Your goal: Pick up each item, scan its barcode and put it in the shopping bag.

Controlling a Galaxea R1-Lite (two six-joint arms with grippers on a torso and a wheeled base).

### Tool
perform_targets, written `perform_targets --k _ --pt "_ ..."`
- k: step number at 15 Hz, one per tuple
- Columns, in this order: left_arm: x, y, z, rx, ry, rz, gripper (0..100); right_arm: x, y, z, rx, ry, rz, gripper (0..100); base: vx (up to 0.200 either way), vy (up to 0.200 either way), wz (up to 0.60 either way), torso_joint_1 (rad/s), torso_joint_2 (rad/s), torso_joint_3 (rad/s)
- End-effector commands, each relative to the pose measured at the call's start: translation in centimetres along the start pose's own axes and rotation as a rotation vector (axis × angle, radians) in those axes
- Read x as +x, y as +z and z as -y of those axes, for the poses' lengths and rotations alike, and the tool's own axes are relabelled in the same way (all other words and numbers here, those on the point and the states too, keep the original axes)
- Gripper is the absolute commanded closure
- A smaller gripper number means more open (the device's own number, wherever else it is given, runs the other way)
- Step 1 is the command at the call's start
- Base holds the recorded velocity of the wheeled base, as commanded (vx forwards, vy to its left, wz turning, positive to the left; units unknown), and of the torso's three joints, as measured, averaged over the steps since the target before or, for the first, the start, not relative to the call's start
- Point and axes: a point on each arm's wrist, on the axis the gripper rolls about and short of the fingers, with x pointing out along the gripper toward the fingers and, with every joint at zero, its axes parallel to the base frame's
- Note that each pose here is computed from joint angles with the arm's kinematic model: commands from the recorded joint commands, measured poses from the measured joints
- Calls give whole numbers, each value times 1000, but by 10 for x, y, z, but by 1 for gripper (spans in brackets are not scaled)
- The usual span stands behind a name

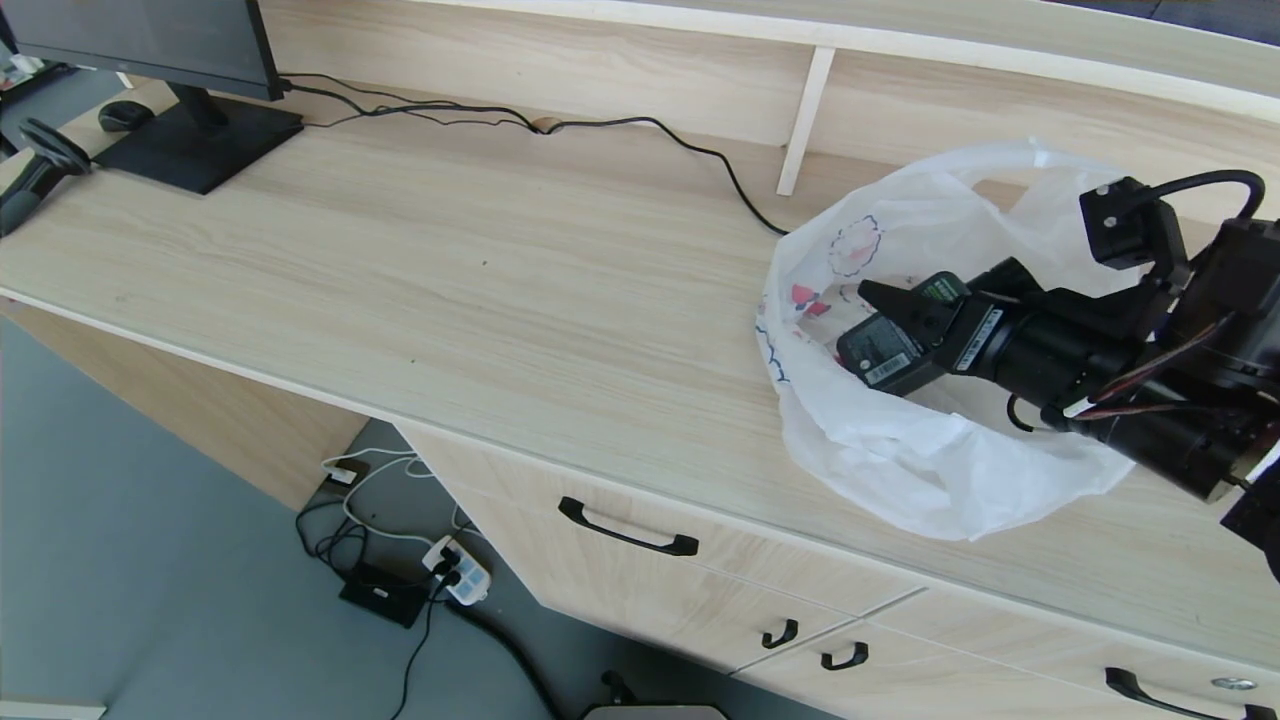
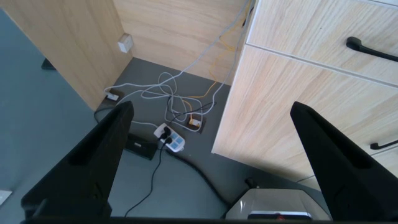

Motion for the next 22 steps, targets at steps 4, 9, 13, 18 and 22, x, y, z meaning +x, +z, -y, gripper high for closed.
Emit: perform_targets --k 4,9,13,18,22 --pt "0 0 0 0 1 0 0 -7 11 0 -47 9 50 0 0 0 0 0 0 0" --pt "0 0 0 0 1 0 0 -4 27 13 -183 -46 106 0 0 0 0 0 0 0" --pt "0 0 0 0 1 0 0 -5 36 19 -232 -45 151 0 0 0 0 0 0 0" --pt "0 0 0 -1 0 -1 0 -44 39 1 -414 58 254 0 0 0 0 0 0 0" --pt "0 0 0 -3 0 -1 0 -98 37 -4 -468 67 276 0 0 0 0 0 0 0"
